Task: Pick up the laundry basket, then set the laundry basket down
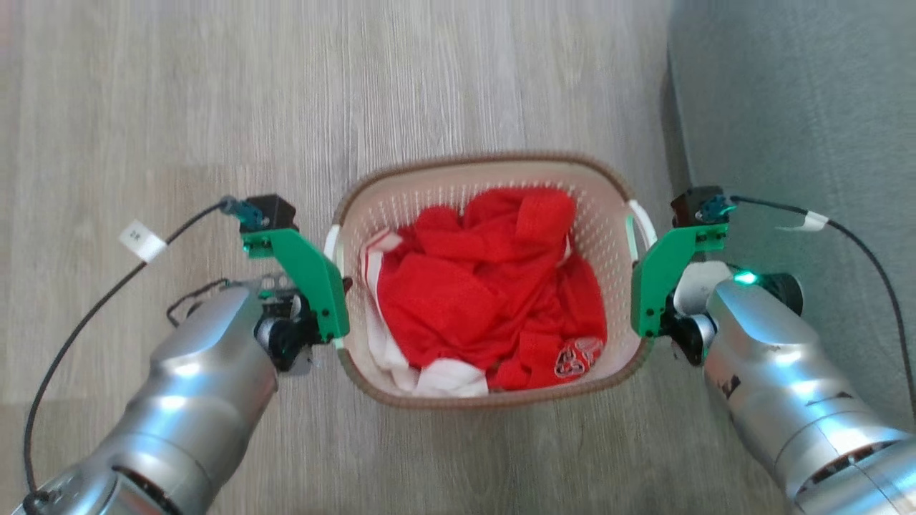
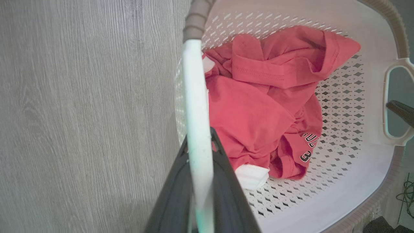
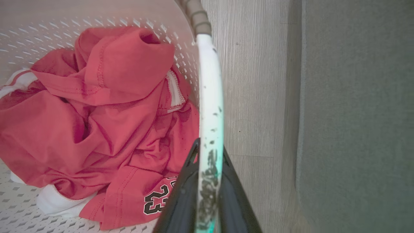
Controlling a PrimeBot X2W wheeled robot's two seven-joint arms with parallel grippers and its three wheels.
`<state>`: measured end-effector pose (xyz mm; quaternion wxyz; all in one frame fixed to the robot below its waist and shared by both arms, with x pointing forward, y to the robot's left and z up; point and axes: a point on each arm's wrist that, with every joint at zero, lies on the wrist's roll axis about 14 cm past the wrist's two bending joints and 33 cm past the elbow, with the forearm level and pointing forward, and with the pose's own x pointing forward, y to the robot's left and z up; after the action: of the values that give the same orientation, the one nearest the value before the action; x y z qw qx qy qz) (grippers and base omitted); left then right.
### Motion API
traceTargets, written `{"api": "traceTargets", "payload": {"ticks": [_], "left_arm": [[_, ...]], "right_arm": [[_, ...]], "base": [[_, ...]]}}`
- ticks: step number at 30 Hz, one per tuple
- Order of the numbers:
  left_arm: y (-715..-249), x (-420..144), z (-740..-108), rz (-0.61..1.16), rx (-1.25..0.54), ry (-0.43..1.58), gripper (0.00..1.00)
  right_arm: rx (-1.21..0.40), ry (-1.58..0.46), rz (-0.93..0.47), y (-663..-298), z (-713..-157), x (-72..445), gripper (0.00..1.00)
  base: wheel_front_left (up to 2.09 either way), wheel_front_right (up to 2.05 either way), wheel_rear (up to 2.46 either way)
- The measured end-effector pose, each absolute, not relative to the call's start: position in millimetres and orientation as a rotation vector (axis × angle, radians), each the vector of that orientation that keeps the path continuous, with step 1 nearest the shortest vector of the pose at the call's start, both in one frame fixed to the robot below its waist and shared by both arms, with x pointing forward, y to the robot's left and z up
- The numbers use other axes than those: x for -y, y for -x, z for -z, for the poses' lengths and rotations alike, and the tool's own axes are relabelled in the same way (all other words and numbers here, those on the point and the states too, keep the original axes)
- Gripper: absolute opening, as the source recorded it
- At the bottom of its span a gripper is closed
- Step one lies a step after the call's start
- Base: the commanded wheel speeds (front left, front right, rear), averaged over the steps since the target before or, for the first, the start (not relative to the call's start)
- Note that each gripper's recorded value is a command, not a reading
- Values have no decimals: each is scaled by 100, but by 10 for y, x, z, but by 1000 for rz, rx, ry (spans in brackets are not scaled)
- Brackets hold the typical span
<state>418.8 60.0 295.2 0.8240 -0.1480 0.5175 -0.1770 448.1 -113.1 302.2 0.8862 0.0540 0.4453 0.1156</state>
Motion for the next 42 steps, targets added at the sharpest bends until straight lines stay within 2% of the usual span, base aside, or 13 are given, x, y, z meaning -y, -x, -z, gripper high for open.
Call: {"api": "traceTargets", "payload": {"ticks": [24,42], "left_arm": [[-3676,-628,-3485,382,-1116,313,0],[-3593,-675,-3668,375,-1080,317,0]], "right_arm": [[-954,-124,-229,-3925,-3576,1188,0],[-918,-121,-239,-3863,-3790,1153,0]], "base": [[0,0,0],[0,0,0]]}}
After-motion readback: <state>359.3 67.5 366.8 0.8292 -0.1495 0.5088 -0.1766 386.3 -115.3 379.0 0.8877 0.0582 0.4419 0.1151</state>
